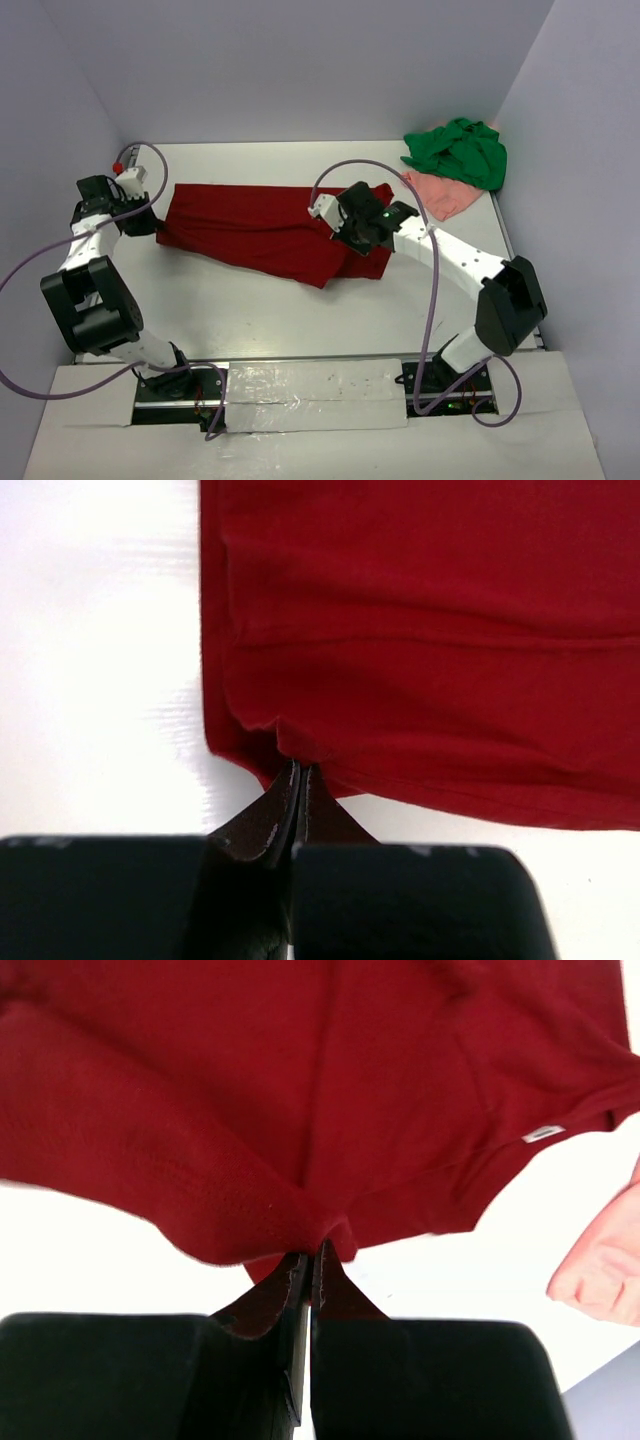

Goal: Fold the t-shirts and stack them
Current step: Fold the tshirt

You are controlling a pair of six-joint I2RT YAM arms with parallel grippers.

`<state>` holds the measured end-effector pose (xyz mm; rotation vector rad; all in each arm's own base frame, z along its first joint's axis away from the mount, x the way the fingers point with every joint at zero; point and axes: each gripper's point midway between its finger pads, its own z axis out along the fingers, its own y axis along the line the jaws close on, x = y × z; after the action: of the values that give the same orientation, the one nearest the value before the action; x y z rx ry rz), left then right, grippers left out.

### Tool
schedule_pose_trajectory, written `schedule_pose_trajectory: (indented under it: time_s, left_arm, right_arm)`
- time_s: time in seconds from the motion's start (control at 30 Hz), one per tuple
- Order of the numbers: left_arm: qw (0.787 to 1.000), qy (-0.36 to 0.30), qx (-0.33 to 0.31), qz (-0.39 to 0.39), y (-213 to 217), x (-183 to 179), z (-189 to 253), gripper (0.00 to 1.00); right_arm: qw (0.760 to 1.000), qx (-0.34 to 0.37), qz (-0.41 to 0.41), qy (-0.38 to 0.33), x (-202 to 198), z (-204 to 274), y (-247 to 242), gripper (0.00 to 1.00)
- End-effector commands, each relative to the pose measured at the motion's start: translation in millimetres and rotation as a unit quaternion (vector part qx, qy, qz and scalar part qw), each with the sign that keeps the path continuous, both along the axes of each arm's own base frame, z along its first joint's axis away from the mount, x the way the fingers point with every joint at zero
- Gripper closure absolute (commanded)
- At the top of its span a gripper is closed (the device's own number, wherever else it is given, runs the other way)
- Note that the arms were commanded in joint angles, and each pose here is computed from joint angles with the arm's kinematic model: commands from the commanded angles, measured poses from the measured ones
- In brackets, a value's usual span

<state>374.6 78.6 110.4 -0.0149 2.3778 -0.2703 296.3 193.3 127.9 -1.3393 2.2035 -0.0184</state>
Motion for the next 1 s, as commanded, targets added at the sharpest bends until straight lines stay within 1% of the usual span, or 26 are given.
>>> schedule_pose_trajectory:
  time_s: [0.0, 0.07, 0.1, 0.2, 0.37, 0.57, 0.77, 0.97]
  left_arm:
    - [0.999, -0.025, -0.005, -0.023, -6, 20, 16, 1.00]
    - [0.999, -0.022, -0.006, -0.027, -8, 24, 12, 1.00]
    - [0.999, -0.024, -0.005, -0.028, -8, 28, 14, 1.00]
    - [0.999, -0.025, -0.004, -0.033, -11, 35, 14, 1.00]
    - [0.999, -0.022, -0.001, -0.039, -13, 44, 11, 1.00]
    - [0.999, -0.020, 0.003, -0.041, -13, 49, 10, 1.00]
    - [0.999, -0.020, 0.006, -0.038, -12, 53, 8, 1.00]
    - [0.999, -0.029, 0.007, -0.034, -10, 59, 11, 1.00]
  right_arm:
    - [0.999, -0.003, -0.030, -0.019, 31, 6, -2, 1.00]
    - [0.999, -0.005, -0.051, -0.016, 47, 0, -8, 1.00]
    - [0.998, 0.000, -0.056, -0.022, 56, 5, -7, 1.00]
    - [0.997, -0.004, -0.075, -0.026, 78, 1, -12, 1.00]
    - [0.994, -0.012, -0.105, -0.028, 110, -6, -26, 1.00]
    - [0.990, -0.024, -0.137, -0.031, 134, -10, -49, 1.00]
    - [0.984, -0.020, -0.170, -0.051, 162, 2, -74, 1.00]
    - [0.978, -0.001, -0.199, -0.068, 186, 19, -89, 1.00]
